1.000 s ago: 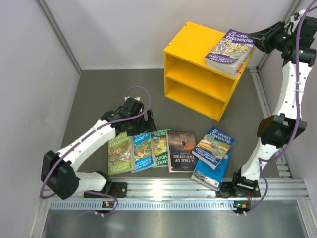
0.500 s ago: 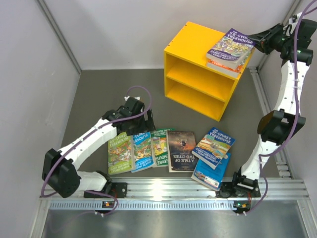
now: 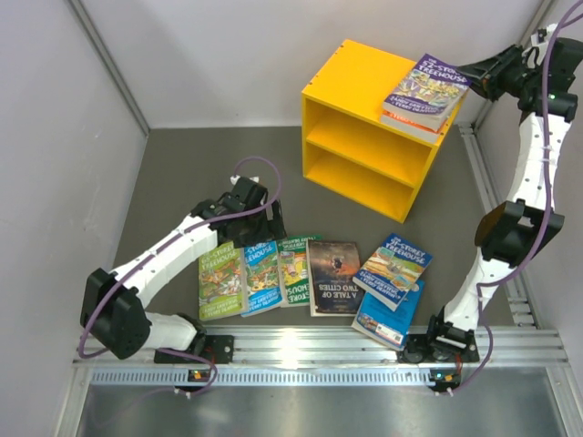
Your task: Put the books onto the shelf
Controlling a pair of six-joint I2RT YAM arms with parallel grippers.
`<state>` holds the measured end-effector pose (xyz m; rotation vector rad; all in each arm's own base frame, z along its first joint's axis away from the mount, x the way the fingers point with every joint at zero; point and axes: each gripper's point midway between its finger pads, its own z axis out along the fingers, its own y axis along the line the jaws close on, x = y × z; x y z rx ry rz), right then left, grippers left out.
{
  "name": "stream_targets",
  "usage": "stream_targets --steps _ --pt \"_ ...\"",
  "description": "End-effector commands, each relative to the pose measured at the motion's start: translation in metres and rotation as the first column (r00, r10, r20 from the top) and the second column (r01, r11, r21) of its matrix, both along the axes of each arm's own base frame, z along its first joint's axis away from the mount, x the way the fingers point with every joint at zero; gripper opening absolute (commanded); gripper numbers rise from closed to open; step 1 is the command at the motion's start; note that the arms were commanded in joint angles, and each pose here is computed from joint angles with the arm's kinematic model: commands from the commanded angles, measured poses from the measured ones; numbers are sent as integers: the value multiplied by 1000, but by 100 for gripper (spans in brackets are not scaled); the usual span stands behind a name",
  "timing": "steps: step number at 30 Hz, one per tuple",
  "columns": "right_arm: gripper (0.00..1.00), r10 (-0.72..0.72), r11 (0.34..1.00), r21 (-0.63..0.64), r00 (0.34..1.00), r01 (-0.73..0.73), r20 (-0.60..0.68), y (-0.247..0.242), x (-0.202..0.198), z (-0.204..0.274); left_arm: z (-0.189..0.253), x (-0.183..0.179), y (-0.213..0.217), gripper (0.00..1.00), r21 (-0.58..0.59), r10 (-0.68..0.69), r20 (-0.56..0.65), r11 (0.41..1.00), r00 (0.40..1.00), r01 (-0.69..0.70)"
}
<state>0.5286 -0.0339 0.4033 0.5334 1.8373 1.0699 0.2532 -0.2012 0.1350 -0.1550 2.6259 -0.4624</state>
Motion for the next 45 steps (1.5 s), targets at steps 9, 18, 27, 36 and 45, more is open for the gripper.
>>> stream_targets --steps 9,18,27,36,45 --pt "78 -2 998 -55 1000 3 5 -7 -11 -7 14 8 -6 94 -32 9 41 999 999 -8" --pt "100 -25 997 -73 1000 25 -8 -9 -20 -8 15 4 -4 94 -38 7 40 999 999 -5" --pt "100 -105 981 -175 987 83 -120 -25 -32 -40 14 -3 -1 94 -46 4 41 999 999 -2" --pt "100 -228 933 -320 958 165 -171 -46 -66 -46 17 -9 6 95 -48 19 55 999 998 -17" --pt "100 -106 970 -219 994 101 -9 -11 -96 17 23 -11 5 95 -60 -2 67 998 998 6"
